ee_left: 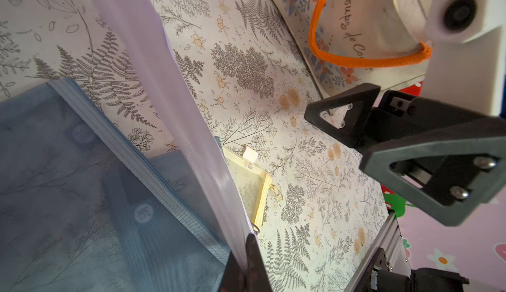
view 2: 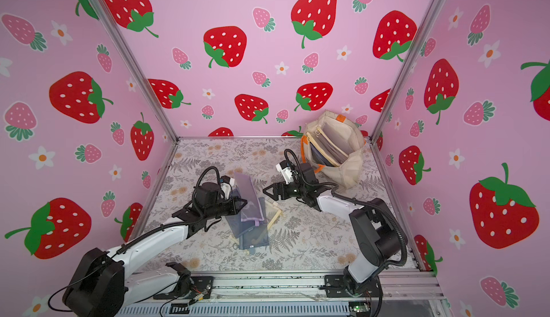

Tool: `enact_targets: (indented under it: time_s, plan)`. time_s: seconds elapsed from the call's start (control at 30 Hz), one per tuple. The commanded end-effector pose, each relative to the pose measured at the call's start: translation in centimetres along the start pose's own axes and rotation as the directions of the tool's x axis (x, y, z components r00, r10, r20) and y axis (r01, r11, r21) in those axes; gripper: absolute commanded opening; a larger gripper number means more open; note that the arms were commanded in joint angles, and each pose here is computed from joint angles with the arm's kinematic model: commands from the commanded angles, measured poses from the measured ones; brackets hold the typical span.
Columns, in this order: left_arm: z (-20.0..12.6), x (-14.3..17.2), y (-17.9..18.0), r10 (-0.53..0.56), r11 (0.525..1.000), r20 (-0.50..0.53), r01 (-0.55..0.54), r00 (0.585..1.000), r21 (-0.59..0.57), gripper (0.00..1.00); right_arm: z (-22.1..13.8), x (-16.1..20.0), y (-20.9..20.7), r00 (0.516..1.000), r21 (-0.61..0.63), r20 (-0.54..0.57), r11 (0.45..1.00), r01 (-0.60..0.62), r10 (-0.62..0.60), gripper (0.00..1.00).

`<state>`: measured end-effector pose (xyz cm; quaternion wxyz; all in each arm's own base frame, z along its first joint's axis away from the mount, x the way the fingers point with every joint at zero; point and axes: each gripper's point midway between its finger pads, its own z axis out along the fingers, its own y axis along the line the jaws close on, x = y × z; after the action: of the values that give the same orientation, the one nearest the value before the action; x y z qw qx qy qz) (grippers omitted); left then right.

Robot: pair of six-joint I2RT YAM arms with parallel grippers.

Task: Put the pencil pouch into the canvas bag
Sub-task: Pick up the pencil pouch.

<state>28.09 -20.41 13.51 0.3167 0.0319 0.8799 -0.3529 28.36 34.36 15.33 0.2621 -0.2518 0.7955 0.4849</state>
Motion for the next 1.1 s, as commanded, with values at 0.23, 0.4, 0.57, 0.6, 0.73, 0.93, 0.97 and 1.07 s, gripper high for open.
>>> enact_targets:
  time_s: [0.23,0.4,0.57,0.6,0.73,0.93,0.97,1.07]
  plan:
    - [-4.1,-3.2,-5.7,0.173,0.976,0.124,-0.187,0.977,0.114,0.0,-1.4,-1.6,3.0,0.996,-0.137,0.066,0.99,-0.046,0.056,0.82]
    - [-5.5,-3.4,-8.7,0.239,0.94,0.176,-0.273,0.955,0.207,0.0,-2.2,-2.5,4.5,0.993,-0.195,0.102,0.98,-0.046,0.067,0.83]
    - [-7.0,-3.4,-11.3,0.314,0.892,0.236,-0.371,0.92,0.259,0.0,-3.3,-3.3,5.7,0.988,-0.242,0.142,0.97,-0.032,0.068,0.85]
    - [-7.3,-3.4,-11.7,0.327,0.883,0.248,-0.388,0.912,0.264,0.0,-3.4,-3.4,5.9,0.986,-0.25,0.152,0.968,-0.022,0.062,0.85]
    - [-8.1,-3.2,-13.5,0.379,0.843,0.284,-0.455,0.881,0.286,0.0,-4.0,-3.9,6.6,0.981,-0.314,0.187,0.949,0.005,0.057,0.86]
    - [-9.3,-3.1,-16.3,0.42,0.777,0.345,-0.529,0.839,0.341,0.0,-4.4,-4.2,8.0,0.975,-0.415,0.212,0.909,0.027,0.068,0.86]
    - [-9.5,-3.0,-16.8,0.426,0.767,0.349,-0.538,0.835,0.35,0.0,-4.5,-4.2,8.2,0.974,-0.426,0.218,0.904,0.037,0.063,0.86]
    - [-9.8,-2.7,-17.7,0.438,0.742,0.355,-0.555,0.826,0.377,0.0,-4.9,-4.4,8.7,0.973,-0.437,0.229,0.897,0.067,0.039,0.86]
